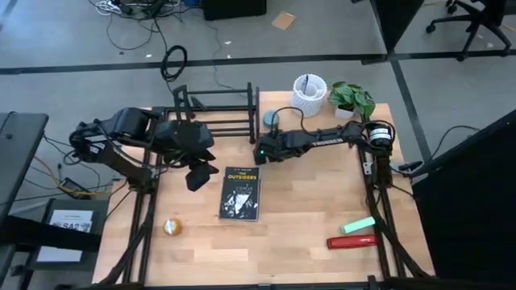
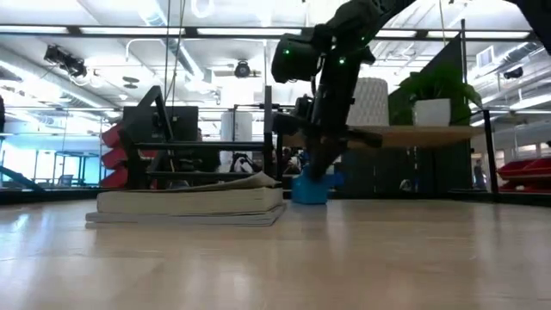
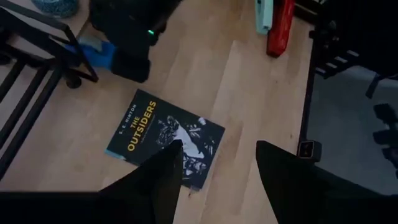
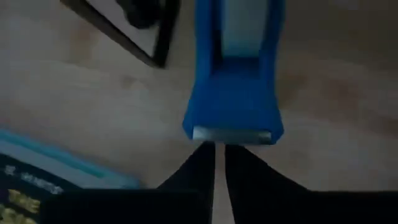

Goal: Stock shelves
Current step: Put the blue tape dispenser under the shelf, then put the red stapler under the shelf

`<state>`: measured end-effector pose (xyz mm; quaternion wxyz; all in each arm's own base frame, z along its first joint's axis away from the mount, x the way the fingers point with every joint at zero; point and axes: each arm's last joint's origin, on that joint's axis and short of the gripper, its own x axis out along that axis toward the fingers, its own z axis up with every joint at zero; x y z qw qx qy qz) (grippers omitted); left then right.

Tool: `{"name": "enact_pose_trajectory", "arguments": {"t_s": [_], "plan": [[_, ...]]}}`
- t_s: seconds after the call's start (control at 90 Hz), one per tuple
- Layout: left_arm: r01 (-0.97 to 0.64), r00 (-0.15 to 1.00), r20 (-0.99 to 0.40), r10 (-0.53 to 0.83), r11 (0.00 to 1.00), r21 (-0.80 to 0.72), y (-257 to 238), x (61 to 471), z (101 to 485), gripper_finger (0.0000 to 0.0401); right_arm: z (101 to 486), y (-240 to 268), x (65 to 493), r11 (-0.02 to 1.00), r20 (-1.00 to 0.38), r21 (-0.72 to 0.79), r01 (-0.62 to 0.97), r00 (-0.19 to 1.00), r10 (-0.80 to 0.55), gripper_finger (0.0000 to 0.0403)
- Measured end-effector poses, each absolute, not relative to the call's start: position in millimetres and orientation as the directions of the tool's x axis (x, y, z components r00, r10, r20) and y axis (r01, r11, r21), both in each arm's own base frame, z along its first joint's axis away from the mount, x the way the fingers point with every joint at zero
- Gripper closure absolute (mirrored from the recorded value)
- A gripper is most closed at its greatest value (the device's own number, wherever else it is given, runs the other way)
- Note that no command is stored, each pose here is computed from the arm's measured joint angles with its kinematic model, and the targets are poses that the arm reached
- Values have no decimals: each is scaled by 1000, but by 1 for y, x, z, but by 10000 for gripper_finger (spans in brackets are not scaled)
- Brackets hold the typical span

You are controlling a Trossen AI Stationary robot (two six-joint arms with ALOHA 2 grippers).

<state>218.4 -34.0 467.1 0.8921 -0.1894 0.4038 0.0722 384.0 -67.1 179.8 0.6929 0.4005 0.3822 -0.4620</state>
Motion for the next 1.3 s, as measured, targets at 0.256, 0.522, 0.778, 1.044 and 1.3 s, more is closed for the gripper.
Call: {"name": "enact_pose_trajectory", "arguments": {"t_s": [0.256, 0.522, 0.778, 1.044, 1.3], "plan": [[-286, 663, -748, -16, 918, -274, -34, 218, 467, 218, 183, -68, 389, 282, -879, 241, 929, 332, -341, 399], [-288, 664, -748, -11, 919, -269, -34, 218, 467, 218, 231, -10, 365, 485, -888, 217, 847, 378, -262, 402], [-294, 683, -728, 51, 932, -210, -32, 220, 468, 218, 303, 70, 301, 650, -883, 360, 669, 470, 5, 394], [-195, 764, -644, 39, 965, -173, -33, 228, 477, 218, 318, 151, 237, 829, -909, 399, 392, 284, 304, 329], [-161, 790, -612, 38, 976, -148, -34, 232, 479, 218, 295, 201, 201, 911, -946, 299, 285, -32, 321, 178]]}}
